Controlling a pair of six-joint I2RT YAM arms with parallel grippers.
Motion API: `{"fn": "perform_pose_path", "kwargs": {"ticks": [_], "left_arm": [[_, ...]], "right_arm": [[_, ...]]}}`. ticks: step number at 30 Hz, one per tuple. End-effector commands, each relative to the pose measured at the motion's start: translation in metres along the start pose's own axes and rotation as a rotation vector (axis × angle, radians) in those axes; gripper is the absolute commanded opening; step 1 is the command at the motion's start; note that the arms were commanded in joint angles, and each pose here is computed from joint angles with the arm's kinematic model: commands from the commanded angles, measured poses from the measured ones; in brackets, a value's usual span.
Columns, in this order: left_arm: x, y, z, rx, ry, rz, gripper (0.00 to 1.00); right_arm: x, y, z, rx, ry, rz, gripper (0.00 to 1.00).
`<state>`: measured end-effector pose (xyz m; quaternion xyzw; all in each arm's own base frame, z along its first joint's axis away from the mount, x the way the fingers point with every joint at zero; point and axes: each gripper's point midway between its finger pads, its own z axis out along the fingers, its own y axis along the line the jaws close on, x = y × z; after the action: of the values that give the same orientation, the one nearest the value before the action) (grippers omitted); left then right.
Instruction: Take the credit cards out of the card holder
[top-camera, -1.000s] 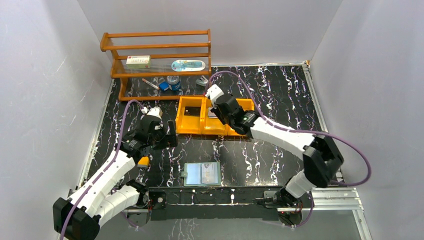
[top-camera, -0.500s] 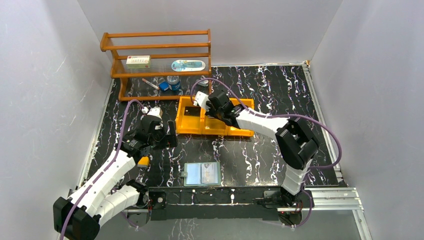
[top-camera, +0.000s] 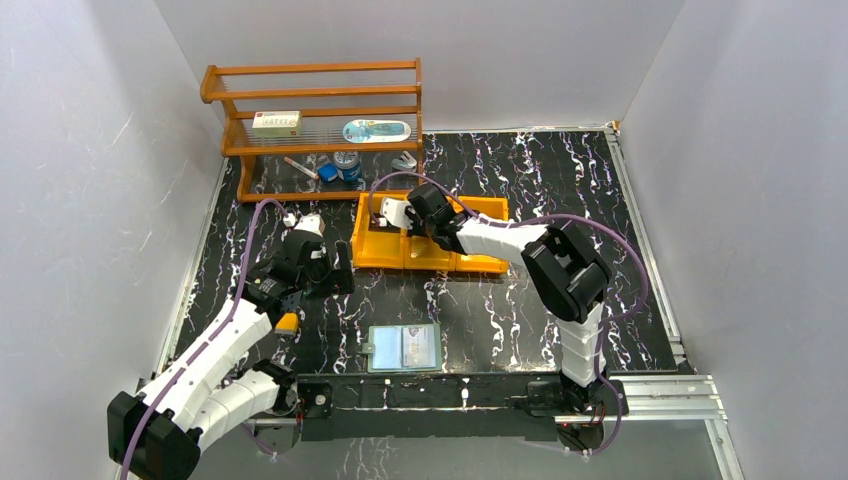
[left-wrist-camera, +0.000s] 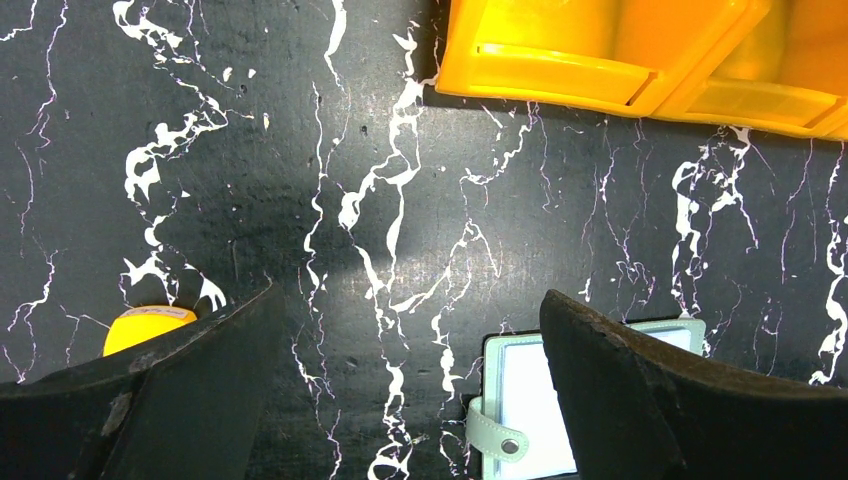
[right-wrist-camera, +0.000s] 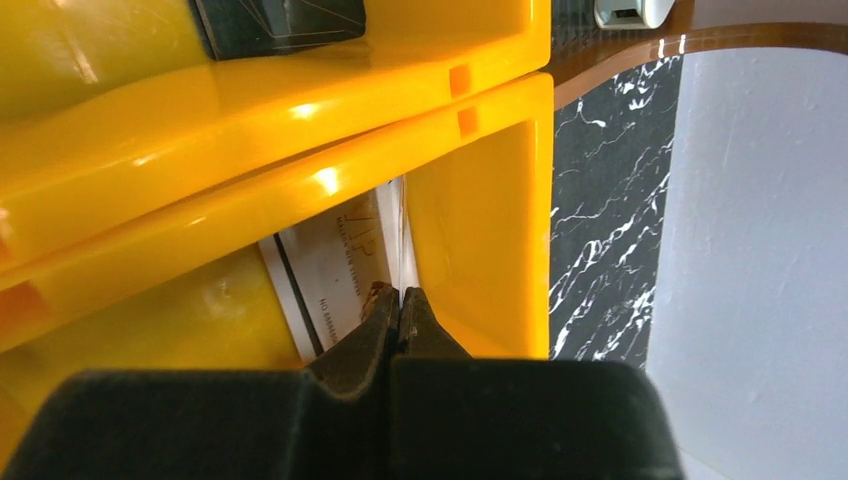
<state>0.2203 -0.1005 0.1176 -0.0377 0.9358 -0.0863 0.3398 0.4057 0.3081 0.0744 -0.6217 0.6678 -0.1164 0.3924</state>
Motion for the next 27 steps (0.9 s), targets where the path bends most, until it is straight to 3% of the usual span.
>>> {"fn": "perform_pose_path", "kwargs": {"ticks": [1,9,12,27], "left_arm": [[-0.006,0.004,-0.002,-0.02,-0.022,0.006,0.98],[-0.005,0.004,-0.001,-0.017,-0.015,0.013,0.98],[-0.005,0.003,-0.001,-0.016,-0.011,0.016,0.98],[-0.003,0.003,0.001,-0.017,0.004,0.021,0.98]], "right_arm": [[-0.017,-0.037,0.003,0.113,-0.027,-0.059,0.0],[-0.007,-0.028,0.016,0.091,0.015,-0.116,0.04],[-0.005,-0.023,0.017,0.071,0.02,-0.121,0.14],[-0.024,-0.032,-0.018,0.037,-0.065,-0.029,0.42]]}}
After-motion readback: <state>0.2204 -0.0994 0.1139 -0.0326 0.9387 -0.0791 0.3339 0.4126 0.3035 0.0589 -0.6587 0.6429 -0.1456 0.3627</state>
